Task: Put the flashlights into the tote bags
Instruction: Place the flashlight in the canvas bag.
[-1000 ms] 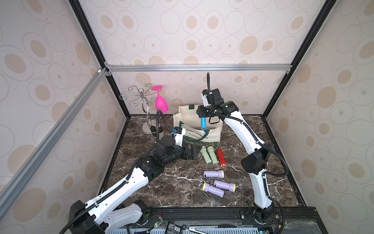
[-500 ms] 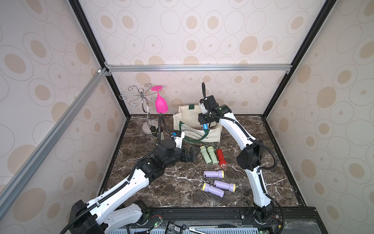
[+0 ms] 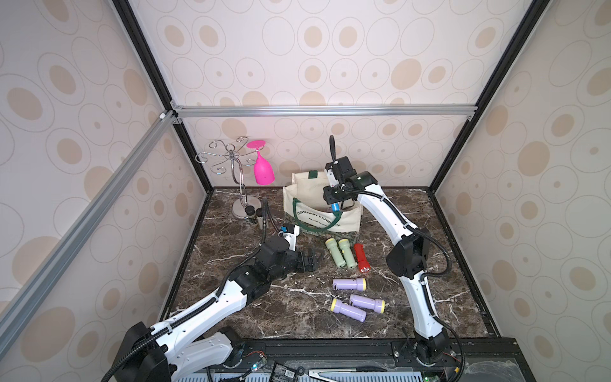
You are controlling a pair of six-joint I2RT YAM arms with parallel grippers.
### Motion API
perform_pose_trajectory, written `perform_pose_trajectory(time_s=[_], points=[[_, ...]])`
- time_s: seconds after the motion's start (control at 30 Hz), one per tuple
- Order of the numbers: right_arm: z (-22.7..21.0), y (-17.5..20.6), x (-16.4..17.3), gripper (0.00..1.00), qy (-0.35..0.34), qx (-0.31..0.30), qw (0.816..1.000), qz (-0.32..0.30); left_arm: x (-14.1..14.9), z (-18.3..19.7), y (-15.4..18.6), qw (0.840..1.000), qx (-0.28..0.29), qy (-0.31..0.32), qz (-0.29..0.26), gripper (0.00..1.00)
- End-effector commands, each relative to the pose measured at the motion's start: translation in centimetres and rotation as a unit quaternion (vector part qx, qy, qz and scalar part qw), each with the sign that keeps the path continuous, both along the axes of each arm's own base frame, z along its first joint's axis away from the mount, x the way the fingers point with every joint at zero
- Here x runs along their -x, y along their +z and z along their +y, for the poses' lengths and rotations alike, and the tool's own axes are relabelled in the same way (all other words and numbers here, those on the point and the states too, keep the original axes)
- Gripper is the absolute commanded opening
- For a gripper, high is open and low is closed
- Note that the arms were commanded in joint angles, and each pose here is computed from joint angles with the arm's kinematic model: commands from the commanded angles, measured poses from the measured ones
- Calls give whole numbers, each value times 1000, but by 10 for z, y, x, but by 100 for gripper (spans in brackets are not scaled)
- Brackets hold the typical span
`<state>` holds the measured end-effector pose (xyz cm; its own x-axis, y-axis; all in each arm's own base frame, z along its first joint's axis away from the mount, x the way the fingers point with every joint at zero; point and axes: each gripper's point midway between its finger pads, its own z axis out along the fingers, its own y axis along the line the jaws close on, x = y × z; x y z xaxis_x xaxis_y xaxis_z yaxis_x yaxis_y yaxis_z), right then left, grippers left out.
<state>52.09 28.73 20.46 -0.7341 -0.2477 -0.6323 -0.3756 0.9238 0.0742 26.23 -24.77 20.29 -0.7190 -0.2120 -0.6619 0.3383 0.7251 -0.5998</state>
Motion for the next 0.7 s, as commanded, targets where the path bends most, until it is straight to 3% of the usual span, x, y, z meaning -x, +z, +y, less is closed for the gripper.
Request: perform_pose_trajectory(time_s=[0.0,0.2,0.47,0.67], points=[[-5,20,2,53,1,3,1000,-20,-5,0,6,1000,17,12,-9,97],[-7,52,5,73,-1,-9,999,-52,-4,-1,2,1000,22,12,-4,97],[-1,117,22,77,17,-40,993,-107,-4,-1,-8,999,32,19,7,96],[-2,145,49,78,20,-54,992,-109,-6,-5,-20,999,35,21,22,91]])
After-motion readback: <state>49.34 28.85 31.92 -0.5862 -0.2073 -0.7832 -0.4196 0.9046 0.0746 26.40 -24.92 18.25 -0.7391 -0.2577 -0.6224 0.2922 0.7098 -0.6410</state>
